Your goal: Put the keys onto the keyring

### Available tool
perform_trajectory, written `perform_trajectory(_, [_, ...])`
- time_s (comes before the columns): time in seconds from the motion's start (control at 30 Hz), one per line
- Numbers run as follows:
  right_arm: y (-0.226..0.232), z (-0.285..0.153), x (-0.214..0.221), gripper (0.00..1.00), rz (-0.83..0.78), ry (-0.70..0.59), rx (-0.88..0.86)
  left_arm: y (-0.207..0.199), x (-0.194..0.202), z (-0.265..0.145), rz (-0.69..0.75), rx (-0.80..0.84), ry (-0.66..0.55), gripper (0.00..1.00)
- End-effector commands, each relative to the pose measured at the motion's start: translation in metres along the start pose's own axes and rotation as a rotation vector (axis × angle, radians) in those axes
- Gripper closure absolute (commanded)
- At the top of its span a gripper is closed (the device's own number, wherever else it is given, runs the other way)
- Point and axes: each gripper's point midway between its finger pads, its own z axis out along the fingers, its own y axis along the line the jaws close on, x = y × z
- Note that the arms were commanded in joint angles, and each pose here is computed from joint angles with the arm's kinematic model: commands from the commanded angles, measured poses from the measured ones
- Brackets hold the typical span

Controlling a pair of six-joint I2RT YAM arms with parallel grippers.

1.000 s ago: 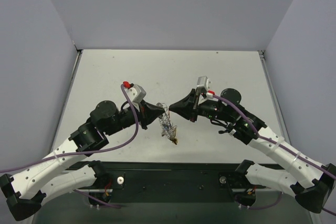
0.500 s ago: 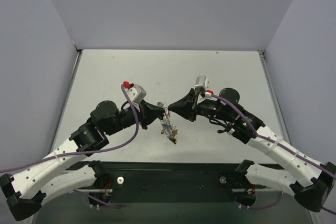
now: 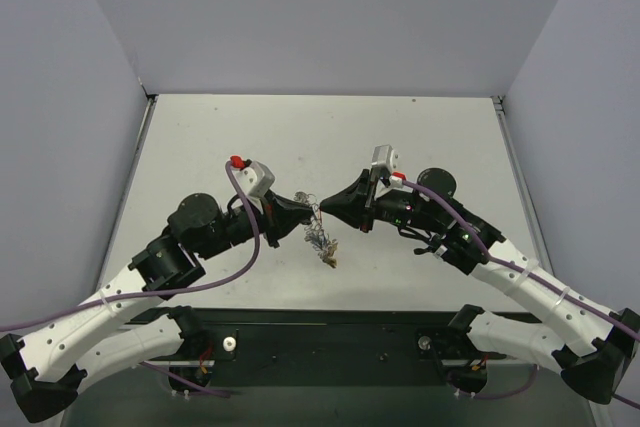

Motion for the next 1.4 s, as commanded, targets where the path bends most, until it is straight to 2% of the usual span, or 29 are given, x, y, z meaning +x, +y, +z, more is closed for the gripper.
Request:
perform_trajectory(0.0, [0.001, 0.001, -0.025, 1.00, -0.051, -0.076, 0.003, -0.023, -0.041, -0.006, 0.003, 0.091, -0.144, 1.00])
perform_trajectory(1.37, [-0.001, 0.000, -0.012, 1.00, -0.050, -0.026, 0.006, -0.036, -0.059, -0.019, 0.042, 0.154, -0.220, 1.00])
